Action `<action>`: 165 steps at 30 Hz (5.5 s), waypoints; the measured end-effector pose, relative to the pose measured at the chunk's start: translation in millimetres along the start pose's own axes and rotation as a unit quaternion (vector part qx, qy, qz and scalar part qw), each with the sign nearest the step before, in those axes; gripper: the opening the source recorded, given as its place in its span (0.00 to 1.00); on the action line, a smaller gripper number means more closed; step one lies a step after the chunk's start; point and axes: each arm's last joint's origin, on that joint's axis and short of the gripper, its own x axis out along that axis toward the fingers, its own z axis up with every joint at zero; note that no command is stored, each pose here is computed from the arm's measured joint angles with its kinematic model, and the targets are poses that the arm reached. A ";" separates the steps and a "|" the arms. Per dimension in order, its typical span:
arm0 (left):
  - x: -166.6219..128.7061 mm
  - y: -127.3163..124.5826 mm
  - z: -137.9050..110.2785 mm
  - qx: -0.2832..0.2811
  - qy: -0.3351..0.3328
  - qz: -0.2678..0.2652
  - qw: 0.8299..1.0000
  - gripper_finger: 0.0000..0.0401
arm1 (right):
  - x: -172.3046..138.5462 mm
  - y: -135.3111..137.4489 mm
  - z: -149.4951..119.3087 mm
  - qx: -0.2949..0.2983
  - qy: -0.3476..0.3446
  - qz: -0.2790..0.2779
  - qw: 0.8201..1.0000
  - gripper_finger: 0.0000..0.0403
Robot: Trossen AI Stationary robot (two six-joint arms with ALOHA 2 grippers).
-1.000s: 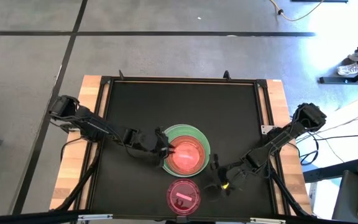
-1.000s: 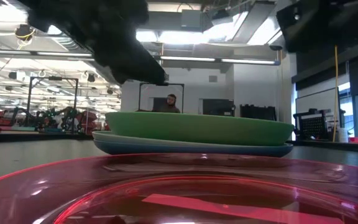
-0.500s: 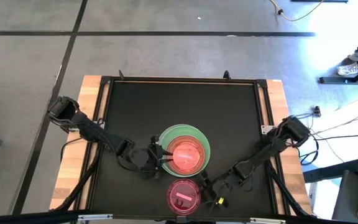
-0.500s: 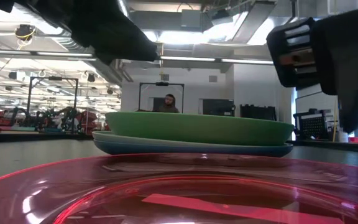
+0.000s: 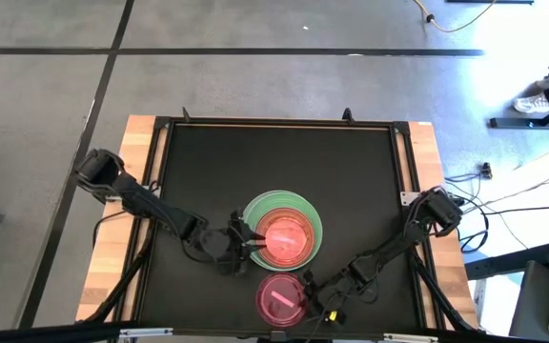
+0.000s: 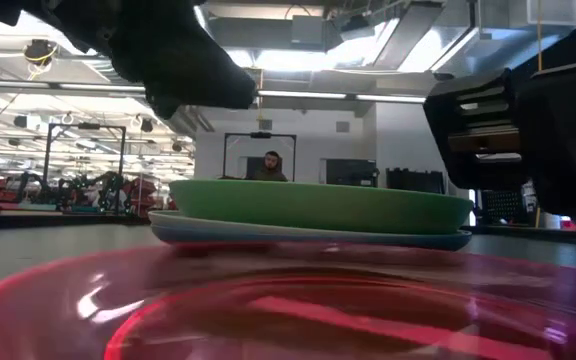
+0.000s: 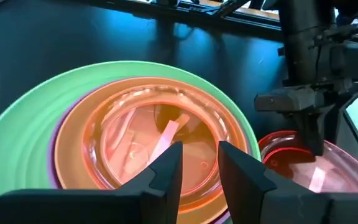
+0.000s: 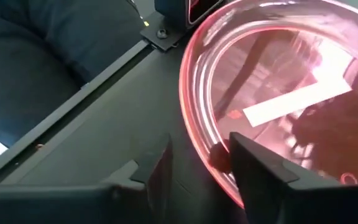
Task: Stack plastic plates
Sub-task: Stack the transparent red plate on top of the transparent red plate, then return to Home Position
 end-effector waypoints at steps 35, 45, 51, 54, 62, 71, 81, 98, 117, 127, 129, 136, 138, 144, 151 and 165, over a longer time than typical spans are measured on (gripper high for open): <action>-40.8 -31.5 11.9 0.068 -0.061 -0.050 0.995 0.24 | -63.9 -1.9 70.0 -0.042 0.067 -0.151 0.985 0.00; -45.7 -32.0 8.9 0.081 -0.050 -0.040 0.995 0.24 | -105.6 -12.7 81.3 -0.052 0.068 -0.213 0.973 0.00; -45.7 -32.1 9.0 0.080 -0.050 -0.040 0.995 0.24 | -120.7 -14.5 89.3 -0.054 0.042 -0.216 0.974 0.00; -45.7 -32.1 9.0 0.080 -0.050 -0.040 0.995 0.24 | -131.5 -14.8 93.3 -0.047 0.027 -0.216 0.975 0.00; -45.5 -32.0 8.9 0.081 -0.050 -0.040 0.995 0.24 | -133.1 -33.9 79.4 -0.039 0.062 -0.268 0.961 0.00; -45.4 -31.9 9.0 0.081 -0.050 -0.040 0.995 0.24 | -114.9 -79.8 25.0 0.041 0.077 -0.287 0.954 0.00; -44.6 -31.0 9.3 0.090 -0.049 -0.041 0.994 0.24 | -114.1 -107.5 5.8 0.143 0.050 -0.234 0.960 0.00; -32.7 -14.8 9.4 0.139 -0.007 -0.043 0.989 0.24 | -124.5 -121.0 5.8 0.201 0.027 -0.245 0.948 0.37; -75.4 90.9 26.7 0.103 -0.110 -0.037 0.988 0.24 | -229.4 -82.3 -27.0 0.174 -0.074 -0.264 0.946 0.39; -111.7 147.4 -9.3 0.035 -0.175 0.047 0.983 0.24 | -277.6 -60.0 -60.9 0.169 -0.186 -0.295 0.922 0.30; -116.4 153.4 -17.1 0.024 -0.186 0.064 0.980 0.24 | -282.7 -56.8 -69.8 0.169 -0.204 -0.300 0.916 0.24; -124.4 161.4 -43.7 0.021 -0.207 0.051 0.977 0.24 | -290.8 -45.2 -99.5 0.166 -0.297 -0.305 0.889 0.04; -125.4 163.3 -49.5 0.020 -0.204 0.061 0.977 0.24 | -290.2 -43.2 -106.9 0.166 -0.322 -0.310 0.879 0.01; -132.8 161.9 -46.7 0.019 -0.228 0.031 0.973 0.24 | -282.4 -39.5 -128.2 0.169 -0.345 -0.324 0.864 0.03; -139.0 162.4 -48.0 0.025 -0.235 0.026 0.971 0.24 | -266.2 -36.5 -147.5 0.150 -0.362 -0.309 0.866 0.00; -151.7 163.9 -47.7 0.042 -0.270 0.016 0.962 0.24 | -263.5 -35.0 -150.3 0.102 -0.383 -0.307 0.865 0.00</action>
